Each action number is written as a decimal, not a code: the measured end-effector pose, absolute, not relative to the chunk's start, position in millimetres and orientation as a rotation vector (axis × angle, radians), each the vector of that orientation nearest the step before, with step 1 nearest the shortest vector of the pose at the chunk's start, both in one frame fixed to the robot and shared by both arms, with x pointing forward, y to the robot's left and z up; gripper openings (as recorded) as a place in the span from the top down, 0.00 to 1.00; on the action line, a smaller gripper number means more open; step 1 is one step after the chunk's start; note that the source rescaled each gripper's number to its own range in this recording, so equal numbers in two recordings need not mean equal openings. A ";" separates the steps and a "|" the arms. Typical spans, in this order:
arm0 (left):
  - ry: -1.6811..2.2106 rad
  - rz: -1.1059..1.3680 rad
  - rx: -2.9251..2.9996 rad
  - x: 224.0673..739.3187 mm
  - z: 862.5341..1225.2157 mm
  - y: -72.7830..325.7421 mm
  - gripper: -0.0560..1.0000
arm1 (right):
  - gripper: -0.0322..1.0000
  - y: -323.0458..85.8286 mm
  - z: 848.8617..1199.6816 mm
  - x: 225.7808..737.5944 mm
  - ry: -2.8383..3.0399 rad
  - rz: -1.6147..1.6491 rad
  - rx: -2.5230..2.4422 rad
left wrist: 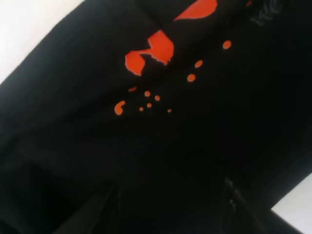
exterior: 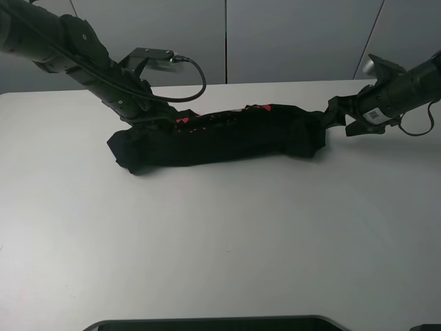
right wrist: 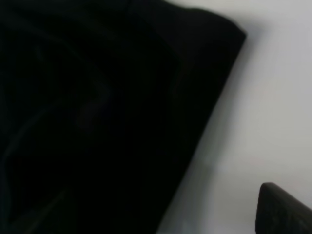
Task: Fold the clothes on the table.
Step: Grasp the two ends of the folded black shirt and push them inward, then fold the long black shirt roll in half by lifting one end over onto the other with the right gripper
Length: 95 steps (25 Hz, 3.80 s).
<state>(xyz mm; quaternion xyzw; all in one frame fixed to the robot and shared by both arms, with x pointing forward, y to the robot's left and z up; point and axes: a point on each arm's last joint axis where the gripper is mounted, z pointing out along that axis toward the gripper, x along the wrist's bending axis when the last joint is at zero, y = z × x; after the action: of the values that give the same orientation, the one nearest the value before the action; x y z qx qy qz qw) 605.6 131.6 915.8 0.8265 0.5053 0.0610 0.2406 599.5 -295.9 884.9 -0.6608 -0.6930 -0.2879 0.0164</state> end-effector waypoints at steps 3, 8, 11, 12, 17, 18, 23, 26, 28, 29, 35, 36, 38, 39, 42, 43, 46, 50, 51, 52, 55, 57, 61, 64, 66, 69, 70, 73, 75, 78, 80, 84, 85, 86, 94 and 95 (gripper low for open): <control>1.394 0.153 2.264 605.8 910.7 131.3 0.33 | 0.19 -291.6 886.1 600.6 -2.116 -0.961 -2.019; 1.418 0.119 2.286 605.6 896.4 131.0 0.33 | 0.19 -285.7 889.8 601.3 -2.075 -1.048 -1.956; 1.435 0.100 2.303 605.7 884.0 131.1 0.33 | 0.19 -285.1 884.8 601.4 -2.061 -1.043 -1.951; 1.440 0.100 2.306 606.2 879.4 131.2 0.33 | 0.19 -285.0 882.4 601.3 -2.060 -1.036 -1.949; 1.447 0.120 2.316 608.7 865.0 132.0 0.33 | 0.19 -283.6 865.1 600.5 -2.012 -1.004 -1.943; 1.440 0.127 2.323 609.3 864.6 132.1 0.33 | 0.19 -282.8 861.1 600.3 -1.999 -1.002 -1.936; 1.423 0.135 2.348 610.9 859.4 131.3 0.33 | 0.19 -275.4 853.1 600.7 -1.946 -1.040 -1.891; 1.419 0.141 2.350 611.3 859.5 131.5 0.33 | 0.19 -263.8 850.1 600.3 -1.944 -1.048 -1.844; 1.417 0.145 2.351 611.6 859.1 131.5 0.33 | 0.19 -253.8 849.0 599.4 -1.957 -1.046 -1.802; 1.416 0.146 2.350 612.0 859.5 131.3 0.33 | 0.19 -248.2 848.4 598.5 -1.969 -1.041 -1.779; 1.415 0.150 2.347 612.7 860.0 131.1 0.33 | 0.23 -226.3 847.3 595.5 -2.006 -1.022 -1.717; 1.415 0.150 2.347 612.7 860.0 131.1 0.33 | 0.28 -226.0 845.7 595.8 -2.002 -1.020 -1.728; 1.415 0.150 2.347 612.7 860.0 131.1 0.33 | 0.48 -227.9 843.7 597.2 -2.021 -1.014 -1.752; 1.415 0.147 2.348 612.4 860.0 131.1 0.33 | 0.63 -228.8 841.3 597.6 -2.044 -1.008 -1.754; 1.415 0.139 2.356 612.1 859.2 131.1 0.33 | 0.83 -229.6 839.5 598.0 -2.118 -1.021 -1.708; 1.415 0.137 2.358 611.9 859.1 131.1 0.33 | 0.83 -229.7 839.4 598.1 -2.136 -1.025 -1.696; 1.407 0.133 2.371 611.6 859.0 131.2 0.33 | 0.83 -229.6 839.0 598.4 -2.158 -1.024 -1.691; 1.384 0.134 2.397 611.3 859.0 131.6 0.33 | 0.83 -234.6 845.7 599.3 -2.251 -0.957 -1.731; 1.380 0.135 2.401 611.5 859.4 131.6 0.33 | 0.83 -237.4 848.3 599.0 -2.287 -0.923 -1.748; 1.373 0.137 2.409 611.4 859.3 131.8 0.33 | 0.83 -241.2 852.4 599.6 -2.332 -0.887 -1.775; 1.361 0.137 2.423 611.4 859.1 130.9 0.33 | 0.83 -250.3 866.6 599.8 -2.432 -0.796 -1.837; 1.355 0.137 2.428 611.2 859.2 131.0 0.33 | 0.83 -251.6 877.5 598.5 -2.475 -0.761 -1.851; 1.334 0.126 2.451 609.9 858.9 130.8 0.33 | 0.83 -253.0 896.5 596.7 -2.522 -0.761 -1.860; 1.296 0.109 2.482 608.4 858.9 130.5 0.33 | 0.83 -253.0 908.0 595.9 -2.537 -0.790 -1.861; 1.281 0.092 2.493 607.3 858.7 130.0 0.33 | 0.83 -252.8 916.2 594.7 -2.550 -0.809 -1.851; 1.211 0.037 2.509 603.8 861.4 126.7 0.33 | 0.83 -252.6 925.7 592.4 -2.576 -0.821 -1.825; 1.182 -0.003 2.505 601.3 863.6 124.5 0.33 | 0.83 -253.1 926.8 591.8 -2.591 -0.812 -1.817; 1.134 -0.129 2.455 592.3 869.0 117.7 0.33 | 0.83 -258.1 927.0 590.2 -2.628 -0.737 -1.834; 1.088 -0.161 2.422 589.4 876.8 114.1 0.33 | 0.83 -264.5 924.8 589.0 -2.664 -0.637 -1.866; 1.031 -0.127 2.391 589.7 892.3 112.0 0.33 | 0.83 -276.4 923.9 585.7 -2.710 -0.454 -1.929; 1.005 -0.113 2.389 589.8 896.9 111.6 0.33 | 0.83 -281.5 927.3 582.7 -2.720 -0.369 -1.962; 0.995 -0.142 2.362 588.7 898.3 108.9 0.33 | 0.83 -284.7 945.3 577.6 -2.736 -0.366 -2.001; 0.981 -0.163 2.352 588.4 900.2 107.1 0.33 | 0.83 -285.1 952.0 576.3 -2.752 -0.379 -2.005; 0.967 -0.180 2.337 588.3 904.0 105.2 0.33 | 0.83 -285.3 959.3 574.6 -2.764 -0.396 -2.009; 0.743 0.030 2.144 599.5 1017.4 94.0 0.33 | 0.83 -241.9 999.4 555.0 -2.932 -0.522 -1.805; 0.712 0.074 2.116 598.0 1036.9 94.7 0.33 | 0.83 -229.2 999.8 552.3 -2.958 -0.537 -1.743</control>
<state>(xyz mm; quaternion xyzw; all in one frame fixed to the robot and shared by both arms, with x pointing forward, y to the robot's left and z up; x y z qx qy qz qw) 598.0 94.7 1036.9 0.8514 0.2864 0.0299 0.4385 552.3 -229.2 999.8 -0.4946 -0.8394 -0.1524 -0.1660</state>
